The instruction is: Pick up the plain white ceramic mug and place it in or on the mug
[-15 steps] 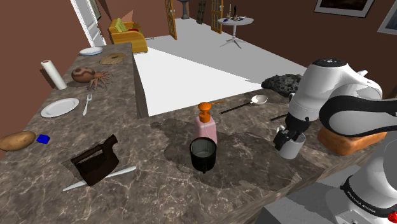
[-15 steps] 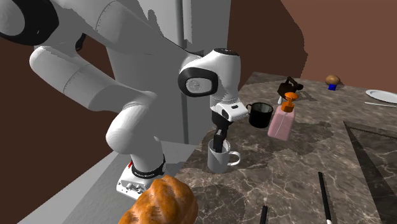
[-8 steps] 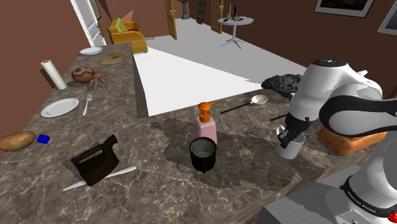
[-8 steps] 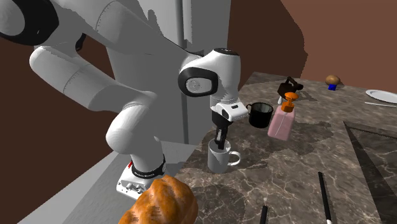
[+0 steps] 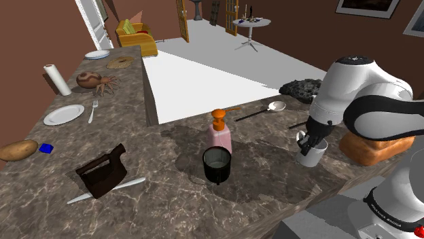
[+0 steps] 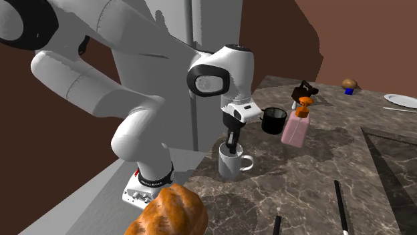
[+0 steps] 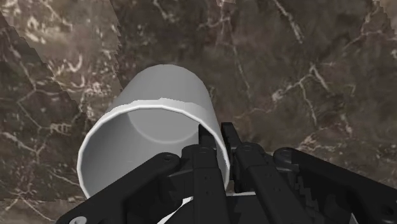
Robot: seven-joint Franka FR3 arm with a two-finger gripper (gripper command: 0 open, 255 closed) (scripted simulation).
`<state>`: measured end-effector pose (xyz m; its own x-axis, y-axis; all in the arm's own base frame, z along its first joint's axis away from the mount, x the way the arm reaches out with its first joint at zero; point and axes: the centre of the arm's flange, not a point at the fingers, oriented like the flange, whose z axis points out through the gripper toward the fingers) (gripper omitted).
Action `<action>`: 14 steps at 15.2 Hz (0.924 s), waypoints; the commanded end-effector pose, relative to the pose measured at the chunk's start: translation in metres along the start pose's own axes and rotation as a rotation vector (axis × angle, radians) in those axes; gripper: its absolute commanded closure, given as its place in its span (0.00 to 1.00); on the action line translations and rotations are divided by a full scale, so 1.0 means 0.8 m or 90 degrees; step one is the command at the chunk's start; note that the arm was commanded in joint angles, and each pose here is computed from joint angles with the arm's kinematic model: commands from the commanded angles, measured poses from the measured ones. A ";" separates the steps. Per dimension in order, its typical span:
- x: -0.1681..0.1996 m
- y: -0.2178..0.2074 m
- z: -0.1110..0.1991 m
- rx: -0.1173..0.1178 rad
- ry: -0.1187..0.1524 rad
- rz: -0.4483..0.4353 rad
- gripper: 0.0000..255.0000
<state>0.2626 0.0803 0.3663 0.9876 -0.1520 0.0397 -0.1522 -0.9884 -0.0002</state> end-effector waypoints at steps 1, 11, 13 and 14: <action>0.000 0.000 -0.013 0.000 0.000 0.000 1.00; 0.002 0.000 -0.079 0.000 0.000 0.000 1.00; 0.003 0.000 -0.092 0.000 0.000 0.000 1.00; 0.003 0.000 -0.099 0.000 0.000 0.000 1.00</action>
<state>0.2625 0.0805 0.4399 0.9876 -0.1521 0.0397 -0.1522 -0.9884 -0.0002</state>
